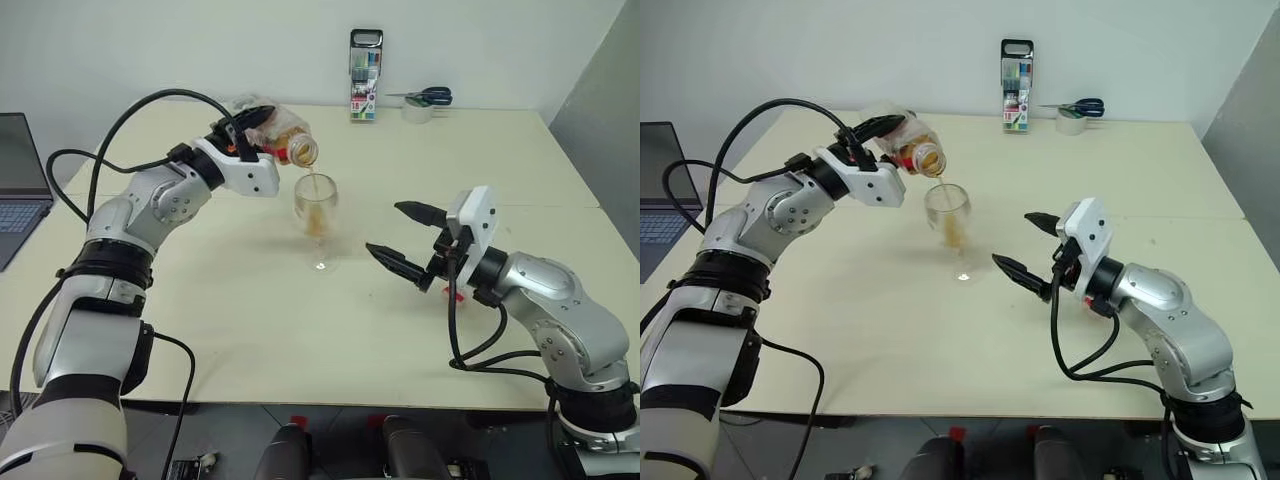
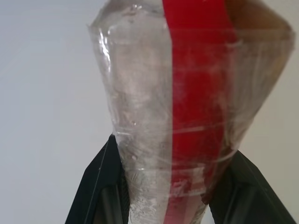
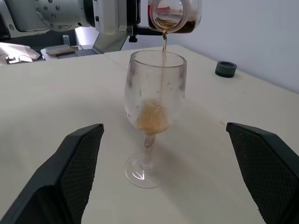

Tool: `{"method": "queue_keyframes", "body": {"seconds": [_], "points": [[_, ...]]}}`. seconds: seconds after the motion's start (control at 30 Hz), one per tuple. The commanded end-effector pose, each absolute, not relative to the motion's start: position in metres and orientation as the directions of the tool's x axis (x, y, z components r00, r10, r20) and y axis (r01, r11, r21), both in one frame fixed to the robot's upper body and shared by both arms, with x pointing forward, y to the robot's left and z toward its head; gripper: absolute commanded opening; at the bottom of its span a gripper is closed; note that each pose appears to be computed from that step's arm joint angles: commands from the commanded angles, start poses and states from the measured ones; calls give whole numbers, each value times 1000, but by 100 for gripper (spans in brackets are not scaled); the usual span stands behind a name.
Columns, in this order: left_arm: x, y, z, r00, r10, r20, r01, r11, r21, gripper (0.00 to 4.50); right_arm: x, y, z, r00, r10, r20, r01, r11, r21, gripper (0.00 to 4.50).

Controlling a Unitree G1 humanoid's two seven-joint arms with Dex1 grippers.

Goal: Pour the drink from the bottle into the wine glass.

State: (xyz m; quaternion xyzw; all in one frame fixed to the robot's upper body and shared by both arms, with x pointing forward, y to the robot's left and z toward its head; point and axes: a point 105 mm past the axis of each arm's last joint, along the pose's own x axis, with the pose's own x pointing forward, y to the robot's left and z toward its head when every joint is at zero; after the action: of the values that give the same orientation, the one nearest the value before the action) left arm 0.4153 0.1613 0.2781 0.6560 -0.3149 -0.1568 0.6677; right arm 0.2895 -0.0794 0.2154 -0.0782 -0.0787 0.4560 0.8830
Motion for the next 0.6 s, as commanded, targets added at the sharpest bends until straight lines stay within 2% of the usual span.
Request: {"method": "queue_keyframes", "body": {"seconds": [0.03,0.6], "points": [[410,162,303,725,-629,280,-279,103,955,169,281,-75,233,545,828,136,-791,561,-245,450],[409,163,306,720,-637,275,-293,80,953,169,270,-66,222,486,865,127,-834,503,-229,450]]}}
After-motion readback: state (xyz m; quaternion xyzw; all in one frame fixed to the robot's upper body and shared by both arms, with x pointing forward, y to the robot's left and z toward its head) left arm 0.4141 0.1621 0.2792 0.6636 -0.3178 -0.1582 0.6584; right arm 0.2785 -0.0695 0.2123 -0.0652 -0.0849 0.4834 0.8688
